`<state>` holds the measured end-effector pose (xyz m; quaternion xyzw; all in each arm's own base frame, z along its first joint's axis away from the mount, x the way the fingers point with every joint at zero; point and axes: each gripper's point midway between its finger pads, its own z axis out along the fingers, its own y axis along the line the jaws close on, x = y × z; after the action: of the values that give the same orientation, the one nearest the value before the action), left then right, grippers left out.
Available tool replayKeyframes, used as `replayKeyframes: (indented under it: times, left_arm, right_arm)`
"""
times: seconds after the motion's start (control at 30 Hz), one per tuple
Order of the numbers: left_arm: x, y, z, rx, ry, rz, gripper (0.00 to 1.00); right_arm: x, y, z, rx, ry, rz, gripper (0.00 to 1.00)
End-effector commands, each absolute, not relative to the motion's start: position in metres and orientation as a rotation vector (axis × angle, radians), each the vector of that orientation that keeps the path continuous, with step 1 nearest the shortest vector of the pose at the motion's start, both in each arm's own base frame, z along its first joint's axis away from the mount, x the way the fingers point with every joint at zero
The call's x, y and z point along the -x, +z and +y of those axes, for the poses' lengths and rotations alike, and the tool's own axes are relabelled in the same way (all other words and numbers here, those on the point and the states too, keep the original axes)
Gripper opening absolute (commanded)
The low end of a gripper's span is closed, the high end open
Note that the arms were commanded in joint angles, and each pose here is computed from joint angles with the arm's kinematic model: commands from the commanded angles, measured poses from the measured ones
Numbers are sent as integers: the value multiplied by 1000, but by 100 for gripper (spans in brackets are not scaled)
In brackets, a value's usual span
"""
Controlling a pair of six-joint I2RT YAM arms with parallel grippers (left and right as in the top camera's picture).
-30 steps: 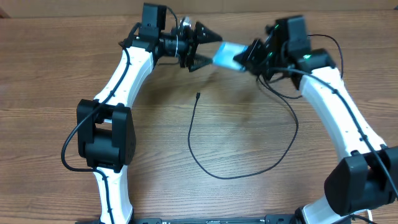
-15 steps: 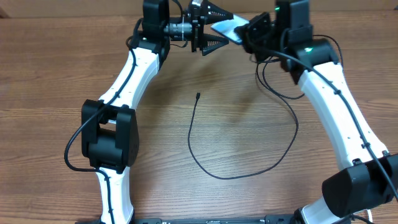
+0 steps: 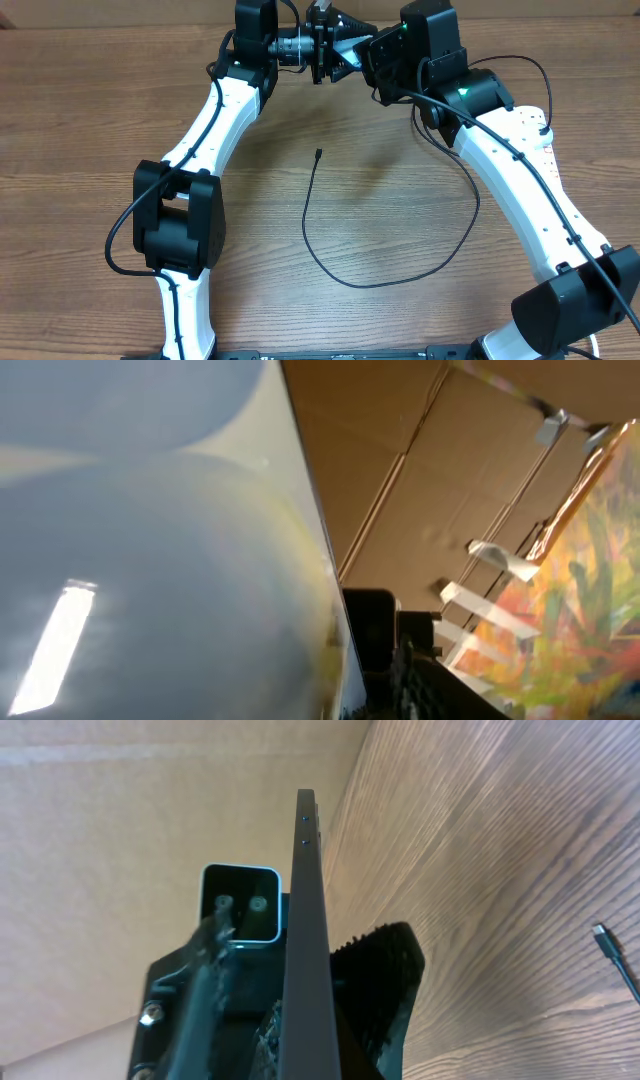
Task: Plug charger to phone and switch on socket
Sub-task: 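Raise the phone with both grippers and rotate it upward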
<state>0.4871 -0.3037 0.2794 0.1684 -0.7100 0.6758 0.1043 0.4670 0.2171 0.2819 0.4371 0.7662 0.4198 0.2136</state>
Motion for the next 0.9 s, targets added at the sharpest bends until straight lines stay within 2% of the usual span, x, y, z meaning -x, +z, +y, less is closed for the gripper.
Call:
replayKeyframes:
  times: [0.0, 0.1, 0.53, 0.63, 0.87]
  left_arm:
    - [-495, 282, -303, -578, 1994, -2077, 47]
    - [-501, 282, -300, -622, 1998, -2074, 35]
    - [-516, 280, -288, -728, 2022, -2079, 30]
    - [-519, 280, -288, -748, 2029, -2083, 25]
    - [-522, 279, -287, -792, 2025, -2069, 24]
  right_arm:
    - [-471, 317, 209, -1191, 1218, 2026, 4]
    - [-474, 318, 203, -1198, 1218, 2014, 4]
    - [-476, 325, 206, -1172, 1268, 2010, 4]
    - [-475, 328, 208, -1158, 1290, 2012, 4]
    - [-472, 329, 215, -1164, 1342, 2031, 4]
